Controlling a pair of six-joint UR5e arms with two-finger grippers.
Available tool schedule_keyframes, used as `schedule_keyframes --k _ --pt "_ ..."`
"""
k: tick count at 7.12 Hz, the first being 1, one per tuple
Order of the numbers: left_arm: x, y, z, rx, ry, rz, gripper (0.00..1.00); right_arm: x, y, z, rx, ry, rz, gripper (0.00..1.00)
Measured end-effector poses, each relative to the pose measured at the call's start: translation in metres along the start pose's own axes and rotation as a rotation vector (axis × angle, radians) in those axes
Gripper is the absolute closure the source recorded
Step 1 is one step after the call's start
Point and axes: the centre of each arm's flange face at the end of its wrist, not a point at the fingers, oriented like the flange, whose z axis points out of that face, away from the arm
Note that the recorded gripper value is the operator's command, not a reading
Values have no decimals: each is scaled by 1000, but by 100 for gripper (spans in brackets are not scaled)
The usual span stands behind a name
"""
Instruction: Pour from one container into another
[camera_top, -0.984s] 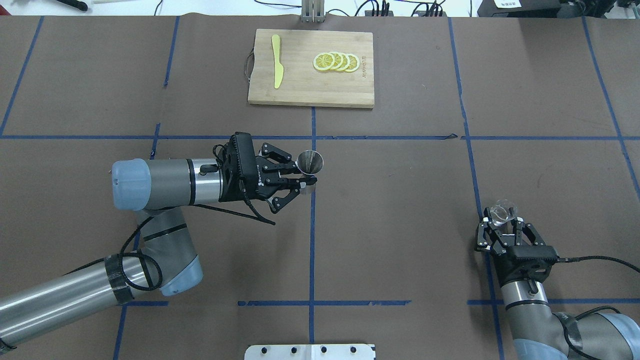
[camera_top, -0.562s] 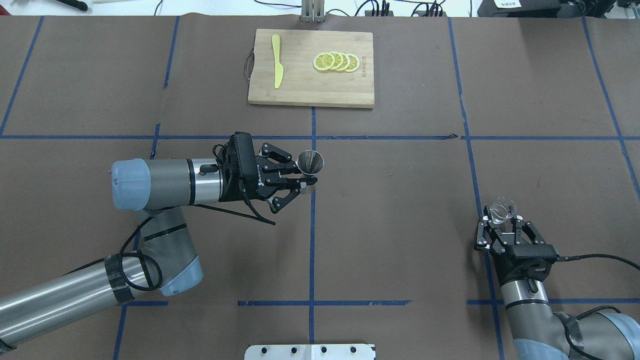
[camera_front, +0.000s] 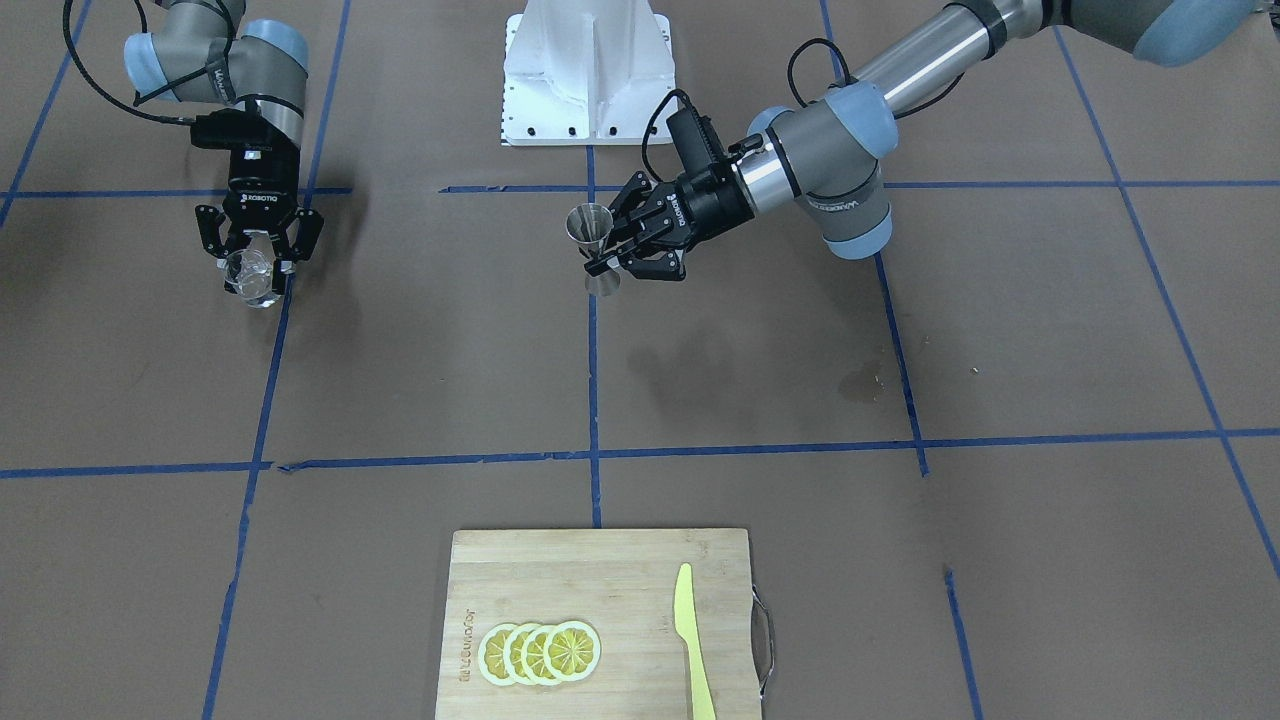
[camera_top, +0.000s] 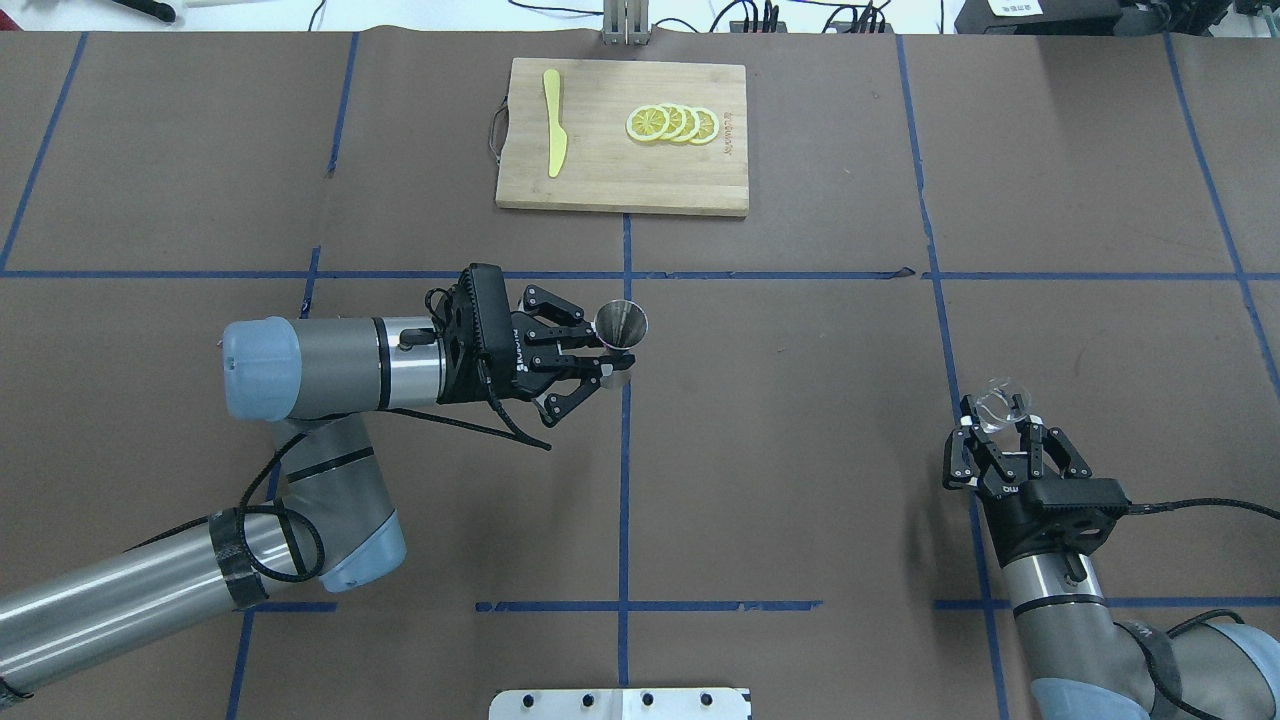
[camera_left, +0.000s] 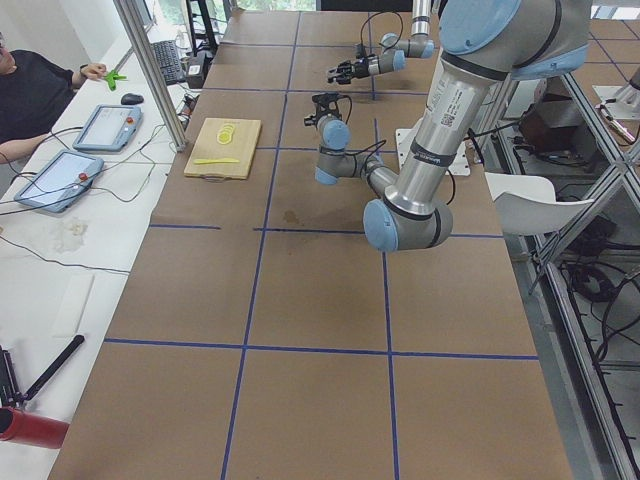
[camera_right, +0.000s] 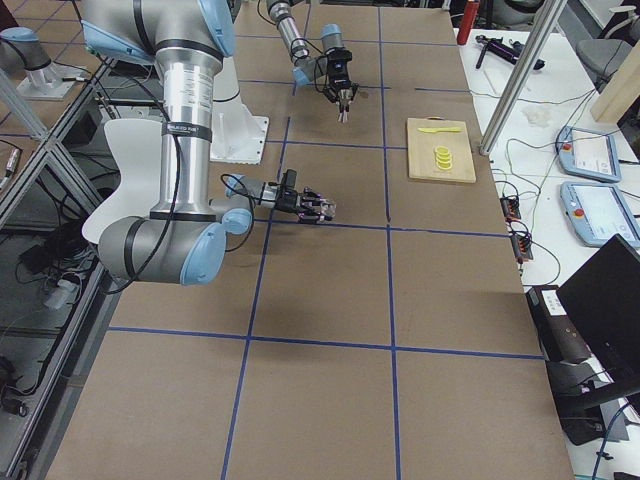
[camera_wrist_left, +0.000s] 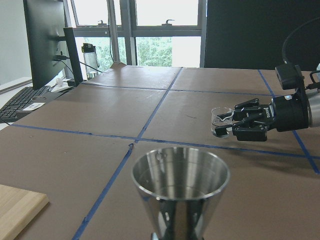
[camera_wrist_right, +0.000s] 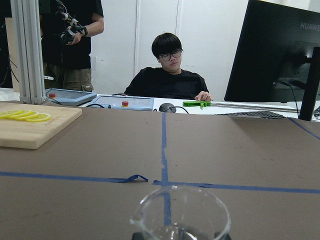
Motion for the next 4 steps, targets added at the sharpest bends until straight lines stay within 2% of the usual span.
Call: schedule_keyframes --k 2,4 --pt "0 -1 0 1 1 0 100 -1 -29 6 18 -43 -45 100" --pt "0 -1 0 1 1 0 100 -10 -57 20 5 -86 -102 100"
